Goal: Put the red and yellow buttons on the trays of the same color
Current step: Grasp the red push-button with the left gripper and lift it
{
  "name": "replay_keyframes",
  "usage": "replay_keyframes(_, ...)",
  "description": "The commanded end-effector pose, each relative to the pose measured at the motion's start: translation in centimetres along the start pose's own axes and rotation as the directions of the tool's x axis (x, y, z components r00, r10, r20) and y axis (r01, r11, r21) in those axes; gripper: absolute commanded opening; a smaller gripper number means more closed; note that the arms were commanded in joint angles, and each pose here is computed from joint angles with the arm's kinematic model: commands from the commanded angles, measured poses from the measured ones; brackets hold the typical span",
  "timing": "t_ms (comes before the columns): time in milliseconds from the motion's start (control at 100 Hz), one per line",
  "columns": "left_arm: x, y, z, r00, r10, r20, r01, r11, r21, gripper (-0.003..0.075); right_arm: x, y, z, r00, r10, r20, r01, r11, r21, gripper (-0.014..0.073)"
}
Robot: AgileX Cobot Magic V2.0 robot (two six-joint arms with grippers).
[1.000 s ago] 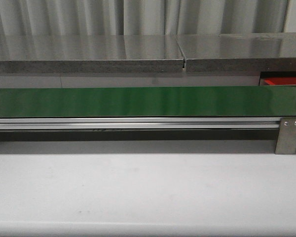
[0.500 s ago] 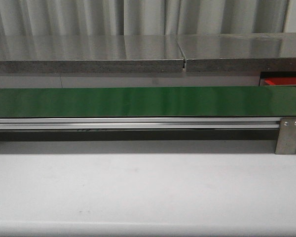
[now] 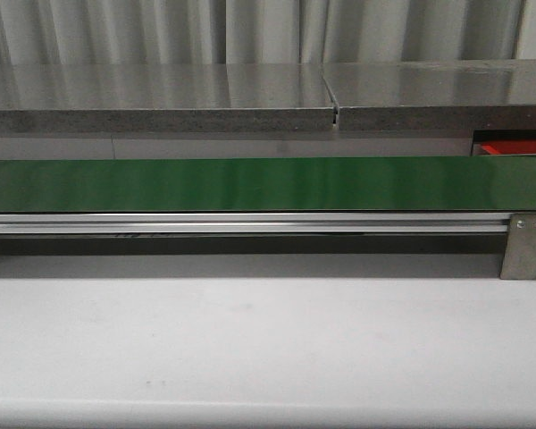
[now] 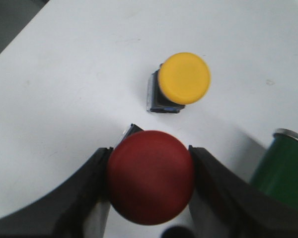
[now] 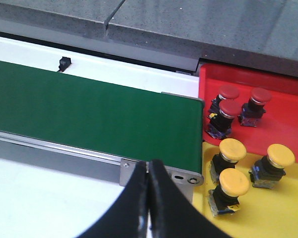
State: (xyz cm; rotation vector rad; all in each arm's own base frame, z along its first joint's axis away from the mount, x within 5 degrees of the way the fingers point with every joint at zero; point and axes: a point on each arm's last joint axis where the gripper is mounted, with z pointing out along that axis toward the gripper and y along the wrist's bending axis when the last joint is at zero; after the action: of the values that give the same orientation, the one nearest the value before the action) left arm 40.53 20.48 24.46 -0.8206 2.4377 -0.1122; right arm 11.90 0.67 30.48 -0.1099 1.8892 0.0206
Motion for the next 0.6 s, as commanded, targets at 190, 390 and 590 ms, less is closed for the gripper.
replay_keyframes(190, 1.2, -4.8, -8.7, 0.971, 0.076, 0.227, -0.096, 0.992, 0.078, 0.0230, -1.5, -0.2, -0.4, 0.995, -0.012, 0.096, 0.010, 1.000, 0.020, -0.0067)
replay_keyframes(390, 2.9, -7.3, -9.4, 0.973, 0.130, 0.191, -0.154, 0.981, 0.115, 0.0230, -1.5, -0.2, -0.4, 0.995, -0.012, 0.096, 0.010, 1.000, 0.020, -0.0067)
replay_keyframes(590, 3.7, -8.7, -7.7, 0.975, 0.169, 0.142, -0.187, 0.974, 0.125, 0.0230, -1.5, -0.2, -0.4, 0.995, -0.012, 0.096, 0.010, 1.000, 0.020, -0.0067)
